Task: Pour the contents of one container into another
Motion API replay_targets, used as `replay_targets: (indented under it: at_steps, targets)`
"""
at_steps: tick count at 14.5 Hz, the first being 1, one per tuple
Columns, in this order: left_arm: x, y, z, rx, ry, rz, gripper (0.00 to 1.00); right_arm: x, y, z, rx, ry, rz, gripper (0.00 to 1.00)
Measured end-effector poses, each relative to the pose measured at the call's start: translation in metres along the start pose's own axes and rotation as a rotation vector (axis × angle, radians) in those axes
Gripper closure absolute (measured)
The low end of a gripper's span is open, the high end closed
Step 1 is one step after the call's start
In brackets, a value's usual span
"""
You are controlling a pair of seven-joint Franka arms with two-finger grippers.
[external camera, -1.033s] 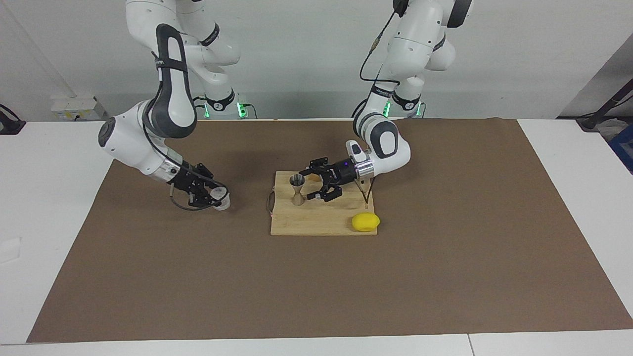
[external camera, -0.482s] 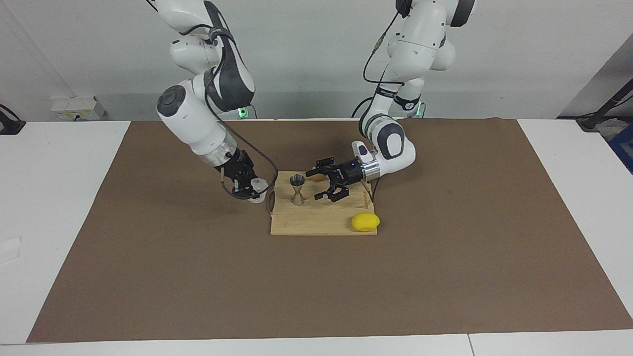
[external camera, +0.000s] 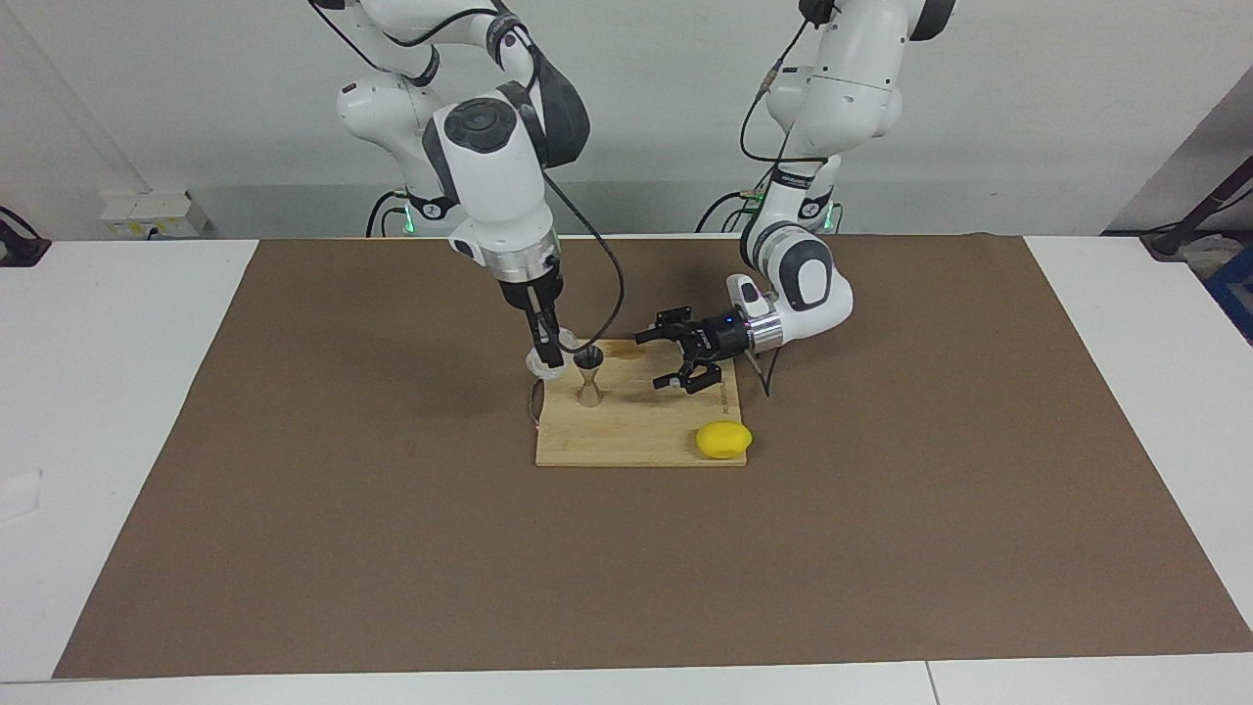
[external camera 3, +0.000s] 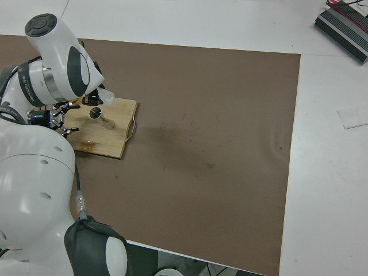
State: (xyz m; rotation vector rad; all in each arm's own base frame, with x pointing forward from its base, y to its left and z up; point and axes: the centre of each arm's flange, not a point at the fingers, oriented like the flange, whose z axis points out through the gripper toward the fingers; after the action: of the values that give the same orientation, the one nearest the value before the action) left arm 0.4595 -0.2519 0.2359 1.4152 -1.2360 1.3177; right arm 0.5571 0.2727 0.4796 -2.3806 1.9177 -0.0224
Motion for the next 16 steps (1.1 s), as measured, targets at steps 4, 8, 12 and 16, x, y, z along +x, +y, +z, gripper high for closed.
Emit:
replay_targets:
  at_steps: [4, 8, 12, 16]
  targets:
    - [-0.004, -0.017, -0.048, -0.031, 0.010, 0.025, 0.00, -0.011, 0.006, 0.006, -0.010, 0.141, -0.093, 0.49]
    - [-0.010, -0.040, -0.118, -0.087, -0.008, 0.071, 0.00, -0.029, 0.012, 0.007, 0.005, 0.228, -0.174, 0.49]
    - [-0.017, -0.053, -0.198, -0.138, -0.046, 0.097, 0.00, -0.046, 0.018, 0.011, 0.015, 0.295, -0.240, 0.49]
    - [-0.010, -0.070, -0.297, -0.215, -0.119, 0.109, 0.00, -0.051, 0.020, 0.014, 0.030, 0.350, -0.273, 0.49]
